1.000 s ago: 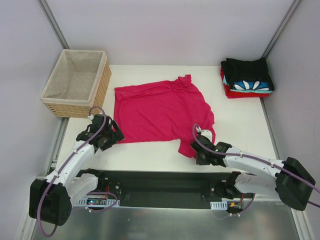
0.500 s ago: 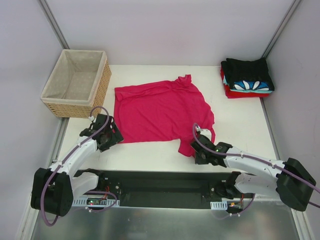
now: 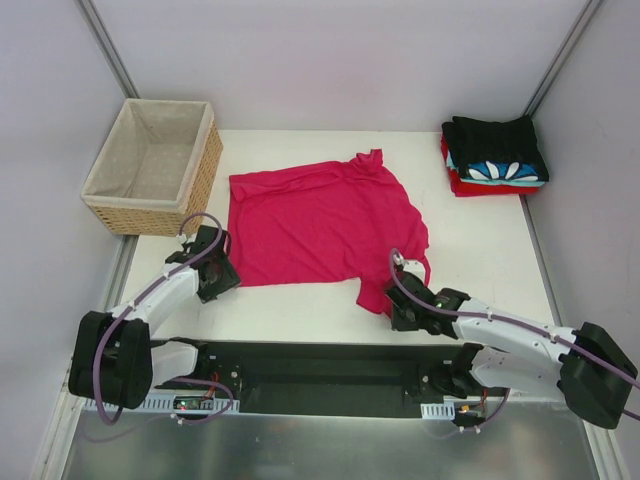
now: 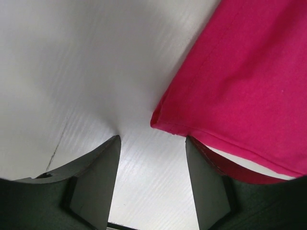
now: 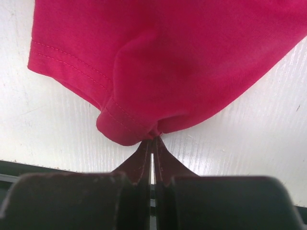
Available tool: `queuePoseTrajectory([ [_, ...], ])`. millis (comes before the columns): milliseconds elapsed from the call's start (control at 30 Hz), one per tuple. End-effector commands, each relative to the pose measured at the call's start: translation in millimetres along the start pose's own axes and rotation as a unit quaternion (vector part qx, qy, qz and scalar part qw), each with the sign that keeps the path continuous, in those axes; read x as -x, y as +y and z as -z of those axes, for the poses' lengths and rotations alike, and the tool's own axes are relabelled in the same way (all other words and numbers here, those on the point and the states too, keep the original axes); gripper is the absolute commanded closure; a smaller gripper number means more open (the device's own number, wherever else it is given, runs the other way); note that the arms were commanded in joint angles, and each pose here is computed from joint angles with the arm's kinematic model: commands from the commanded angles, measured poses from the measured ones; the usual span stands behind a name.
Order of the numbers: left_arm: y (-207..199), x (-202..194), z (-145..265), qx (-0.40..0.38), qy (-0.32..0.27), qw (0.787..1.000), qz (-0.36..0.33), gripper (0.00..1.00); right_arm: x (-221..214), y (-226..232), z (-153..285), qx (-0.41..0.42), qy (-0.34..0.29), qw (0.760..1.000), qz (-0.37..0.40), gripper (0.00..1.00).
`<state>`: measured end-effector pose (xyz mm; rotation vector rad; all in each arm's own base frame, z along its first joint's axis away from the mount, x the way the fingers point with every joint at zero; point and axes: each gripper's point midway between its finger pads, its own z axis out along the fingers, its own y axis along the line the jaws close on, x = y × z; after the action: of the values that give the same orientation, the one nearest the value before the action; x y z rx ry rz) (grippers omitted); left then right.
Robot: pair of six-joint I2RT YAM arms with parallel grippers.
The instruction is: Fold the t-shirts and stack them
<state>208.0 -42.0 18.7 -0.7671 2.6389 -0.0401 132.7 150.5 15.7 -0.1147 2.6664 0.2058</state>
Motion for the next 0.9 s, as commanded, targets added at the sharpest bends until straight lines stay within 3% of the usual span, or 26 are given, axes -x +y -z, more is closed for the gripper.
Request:
queuePoseTrajectory([
  [0, -3.4, 22.9, -1.6, 0.014, -0.032, 0.999, 0.023, 0.45, 0.9, 1.6, 2.9, 0.011, -0.008, 1.0, 0.001, 0.99],
  [567, -12.3, 43.6, -14.7, 0.007, -0.042, 0.998, 0.05, 0.51, -5.4, -1.0, -0.2, 0.014, -0.002, 1.0, 0.007, 0.99],
  [633, -14.3, 42.5, -16.3, 0.003, -0.039, 0.998, 0.05, 0.63, -5.9, -1.4, -0.4, 0.013, -0.002, 1.0, 0.008, 0.99],
  [733, -14.0, 43.5, -17.7, 0.004, -0.041, 0.998, 0.053, 1.0, -5.8, -1.2, -0.6, 0.013, -0.002, 1.0, 0.007, 0.99],
  [867, -13.7, 42.1, -21.4, 0.007, -0.038, 0.998, 0.05, 1.0, -6.5, -0.6, -0.7, 0.014, 0.001, 1.0, 0.007, 0.99],
])
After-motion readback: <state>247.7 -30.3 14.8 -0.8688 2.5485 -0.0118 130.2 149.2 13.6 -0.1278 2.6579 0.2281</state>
